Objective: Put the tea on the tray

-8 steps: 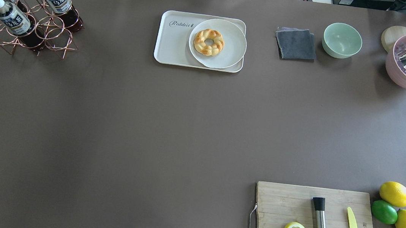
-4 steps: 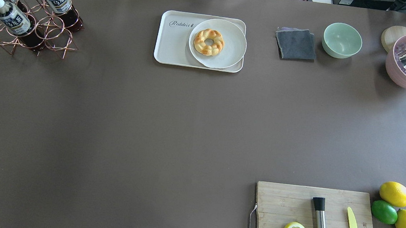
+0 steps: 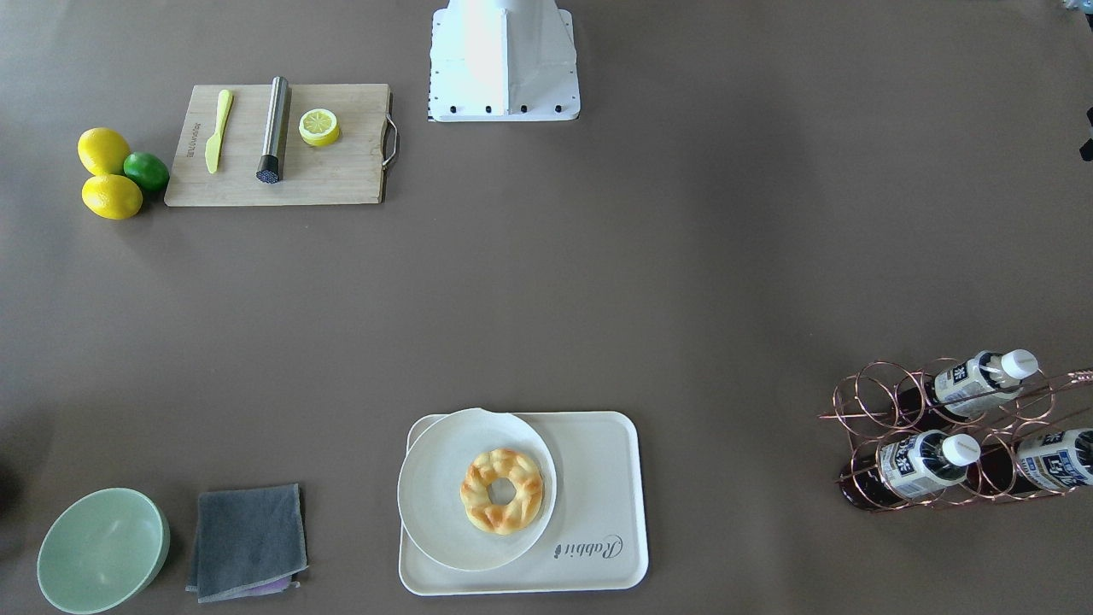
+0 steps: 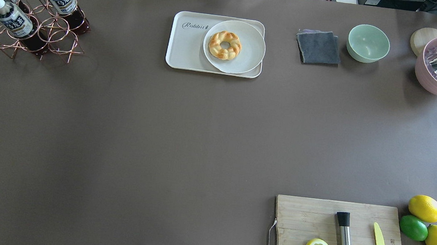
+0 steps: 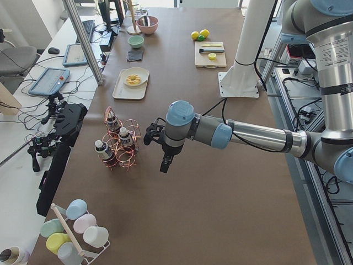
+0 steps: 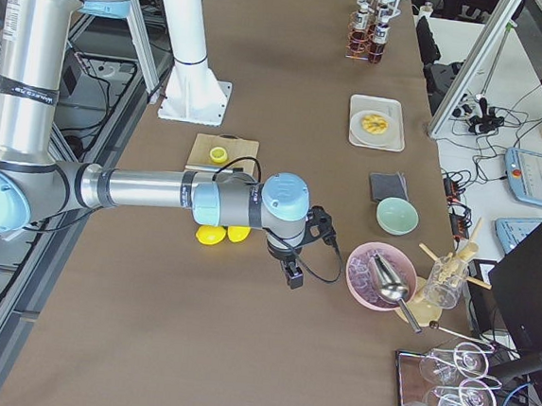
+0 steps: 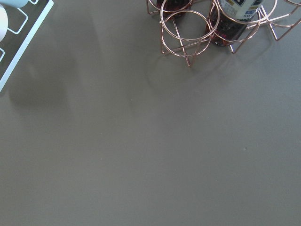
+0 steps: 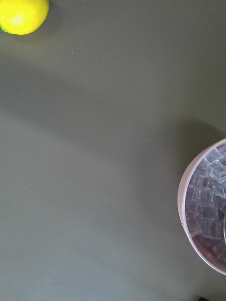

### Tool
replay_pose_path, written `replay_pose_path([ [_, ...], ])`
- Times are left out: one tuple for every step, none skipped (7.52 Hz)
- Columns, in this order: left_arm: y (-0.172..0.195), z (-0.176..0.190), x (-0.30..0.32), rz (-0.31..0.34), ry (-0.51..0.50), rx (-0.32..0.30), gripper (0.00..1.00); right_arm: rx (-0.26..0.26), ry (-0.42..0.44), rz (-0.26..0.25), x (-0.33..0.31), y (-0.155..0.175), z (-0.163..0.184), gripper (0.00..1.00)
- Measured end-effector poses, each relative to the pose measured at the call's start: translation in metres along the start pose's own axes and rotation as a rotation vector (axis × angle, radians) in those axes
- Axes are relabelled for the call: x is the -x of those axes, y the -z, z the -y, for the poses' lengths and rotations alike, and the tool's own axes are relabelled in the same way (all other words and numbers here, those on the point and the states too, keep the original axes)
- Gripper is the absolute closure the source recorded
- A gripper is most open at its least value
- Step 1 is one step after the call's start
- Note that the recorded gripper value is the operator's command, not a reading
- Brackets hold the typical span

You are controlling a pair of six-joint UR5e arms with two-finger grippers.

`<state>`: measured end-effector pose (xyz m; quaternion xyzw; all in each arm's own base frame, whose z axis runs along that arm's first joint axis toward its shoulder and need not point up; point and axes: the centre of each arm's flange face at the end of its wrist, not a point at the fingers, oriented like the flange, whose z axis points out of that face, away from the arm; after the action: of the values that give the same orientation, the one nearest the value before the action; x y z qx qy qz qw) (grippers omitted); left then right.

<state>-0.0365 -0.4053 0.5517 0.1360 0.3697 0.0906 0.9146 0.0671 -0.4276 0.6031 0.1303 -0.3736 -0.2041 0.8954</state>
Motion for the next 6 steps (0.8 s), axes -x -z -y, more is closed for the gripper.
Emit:
replay_pose_path([
  [0.000, -0.001, 0.000, 0.001, 0.008, -0.001, 0.02, -0.001, 0.001, 0.000, 0.001, 0.001, 0.000, 0.00],
  [0.002, -0.003, 0.000, 0.001, 0.012, -0.002, 0.02, -0.001, 0.001, 0.000, 0.001, 0.001, -0.001, 0.00],
  [0.006, -0.004, -0.004, -0.002, 0.009, -0.012, 0.03, 0.000, -0.001, 0.001, 0.002, 0.000, -0.003, 0.00],
  [0.011, 0.003, -0.013, -0.032, 0.025, -0.033, 0.03, 0.001, -0.002, 0.002, 0.003, 0.000, -0.005, 0.00],
  [0.019, 0.026, -0.028, -0.065, 0.060, -0.075, 0.04, 0.002, -0.003, 0.002, 0.004, 0.000, -0.007, 0.00],
  [0.015, 0.063, -0.053, -0.096, 0.071, -0.093, 0.06, 0.004, -0.004, 0.002, 0.004, -0.001, -0.009, 0.00],
])
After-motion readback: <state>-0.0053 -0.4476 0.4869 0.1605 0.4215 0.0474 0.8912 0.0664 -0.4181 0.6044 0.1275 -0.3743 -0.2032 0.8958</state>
